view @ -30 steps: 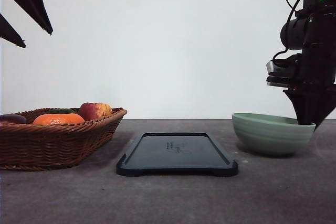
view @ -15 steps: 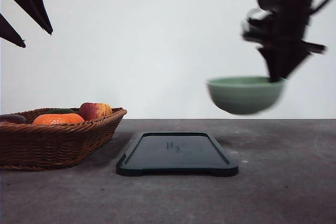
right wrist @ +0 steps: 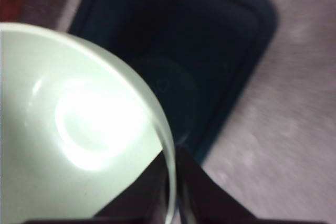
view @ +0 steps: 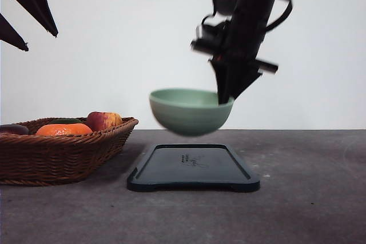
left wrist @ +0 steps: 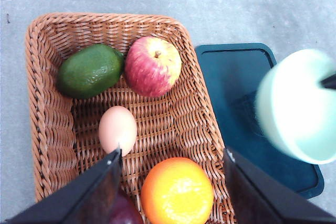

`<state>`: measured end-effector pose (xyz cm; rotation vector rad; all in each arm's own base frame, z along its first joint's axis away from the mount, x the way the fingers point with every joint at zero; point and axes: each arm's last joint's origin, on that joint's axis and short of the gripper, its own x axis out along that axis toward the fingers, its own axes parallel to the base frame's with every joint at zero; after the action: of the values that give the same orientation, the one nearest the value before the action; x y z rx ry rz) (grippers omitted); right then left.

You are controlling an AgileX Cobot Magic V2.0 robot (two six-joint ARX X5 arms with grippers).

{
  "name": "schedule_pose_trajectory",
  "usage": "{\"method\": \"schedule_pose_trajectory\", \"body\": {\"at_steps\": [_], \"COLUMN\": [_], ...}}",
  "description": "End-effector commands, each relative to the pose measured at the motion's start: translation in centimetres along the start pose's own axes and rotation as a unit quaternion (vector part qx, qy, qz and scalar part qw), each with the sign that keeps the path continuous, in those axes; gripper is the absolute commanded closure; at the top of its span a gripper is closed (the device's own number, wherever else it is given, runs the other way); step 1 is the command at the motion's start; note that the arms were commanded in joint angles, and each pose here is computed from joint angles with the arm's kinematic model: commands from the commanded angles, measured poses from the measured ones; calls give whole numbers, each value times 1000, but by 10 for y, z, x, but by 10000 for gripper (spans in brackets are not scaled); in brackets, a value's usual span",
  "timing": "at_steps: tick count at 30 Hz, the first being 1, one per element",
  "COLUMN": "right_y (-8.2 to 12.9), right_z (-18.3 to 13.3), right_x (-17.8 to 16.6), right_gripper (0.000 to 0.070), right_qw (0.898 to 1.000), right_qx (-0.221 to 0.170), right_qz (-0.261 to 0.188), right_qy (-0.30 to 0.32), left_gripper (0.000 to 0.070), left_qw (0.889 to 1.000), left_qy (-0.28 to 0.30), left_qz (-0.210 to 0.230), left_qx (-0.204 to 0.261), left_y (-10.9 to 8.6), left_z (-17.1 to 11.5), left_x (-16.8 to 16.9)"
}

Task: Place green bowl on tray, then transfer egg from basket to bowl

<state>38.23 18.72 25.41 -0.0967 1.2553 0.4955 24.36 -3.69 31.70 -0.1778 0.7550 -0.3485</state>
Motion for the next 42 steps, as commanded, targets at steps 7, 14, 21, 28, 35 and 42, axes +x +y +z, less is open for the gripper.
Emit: {"method": "schedule_pose_trajectory", "body": {"at_steps": [7, 14, 21, 28, 35, 42], "right_y": [3, 0, 3, 6, 21, 21], "right_z": [5, 3, 2, 6, 6, -33], "right_x": [31, 46, 47, 30, -1, 0], "right_gripper": [700, 700, 472, 435, 435, 435], "right_qw": [1000, 999, 999, 1000, 996, 988], "right_qx": [8, 12, 7, 0, -29, -45], "right_qz": [1, -3, 0, 0, -48, -23], "right_qy": [20, 41, 46, 23, -67, -149], "left_gripper": [314, 314, 314, 314, 313, 313], "left_qw": [1000, 1000, 1000, 1000, 1000, 1000], "left_qy": [-10, -9, -9, -7, -7, -9], "left_qz": [-4, -4, -4, -4, -4, -4], "left_qx": [11, 10, 10, 10, 10, 10], "left_y": [-2, -2, -2, -2, -2, -2], "left_z": [6, 6, 6, 6, 6, 6], "left_x": [-2, -2, -2, -2, -2, -2]}}
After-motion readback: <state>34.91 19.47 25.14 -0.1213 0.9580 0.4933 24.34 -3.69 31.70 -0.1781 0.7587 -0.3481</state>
